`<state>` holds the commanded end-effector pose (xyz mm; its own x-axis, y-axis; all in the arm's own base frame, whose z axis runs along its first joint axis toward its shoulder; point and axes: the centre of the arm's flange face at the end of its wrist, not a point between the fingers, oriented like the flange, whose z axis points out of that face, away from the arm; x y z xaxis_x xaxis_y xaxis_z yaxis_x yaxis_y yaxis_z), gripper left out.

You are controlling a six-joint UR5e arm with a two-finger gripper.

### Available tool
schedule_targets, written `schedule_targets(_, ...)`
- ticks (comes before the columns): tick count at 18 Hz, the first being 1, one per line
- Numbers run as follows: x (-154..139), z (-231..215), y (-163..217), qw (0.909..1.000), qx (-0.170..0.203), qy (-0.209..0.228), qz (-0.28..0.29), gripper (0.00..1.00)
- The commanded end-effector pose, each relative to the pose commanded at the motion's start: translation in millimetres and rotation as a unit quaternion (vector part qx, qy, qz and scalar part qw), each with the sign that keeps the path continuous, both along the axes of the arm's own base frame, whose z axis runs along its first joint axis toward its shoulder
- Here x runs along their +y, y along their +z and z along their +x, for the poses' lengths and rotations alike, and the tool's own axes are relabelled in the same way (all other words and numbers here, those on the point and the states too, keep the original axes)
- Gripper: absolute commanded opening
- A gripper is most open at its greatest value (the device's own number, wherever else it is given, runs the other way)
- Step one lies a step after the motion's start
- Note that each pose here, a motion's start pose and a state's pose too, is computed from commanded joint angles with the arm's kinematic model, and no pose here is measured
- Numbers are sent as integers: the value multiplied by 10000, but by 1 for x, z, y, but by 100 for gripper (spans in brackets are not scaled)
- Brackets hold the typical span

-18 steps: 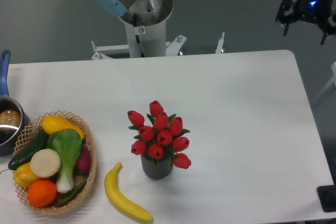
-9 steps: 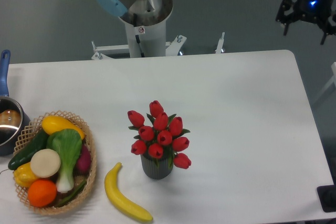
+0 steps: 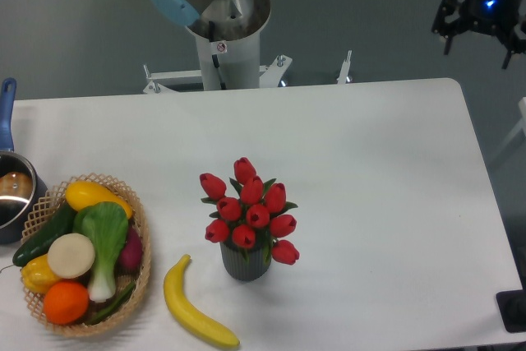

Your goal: Insert the flowers into the vase

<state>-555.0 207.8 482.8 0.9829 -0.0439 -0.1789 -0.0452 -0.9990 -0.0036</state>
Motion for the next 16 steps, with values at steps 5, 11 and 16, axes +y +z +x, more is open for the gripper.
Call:
schedule_targets(5, 0, 0, 0, 10000, 0, 0, 0, 100)
schedule_targets(11, -1, -1, -1, 10000, -9, 6, 6, 100)
schedule_targets(16, 0, -1, -1, 10000, -1, -1, 7, 100)
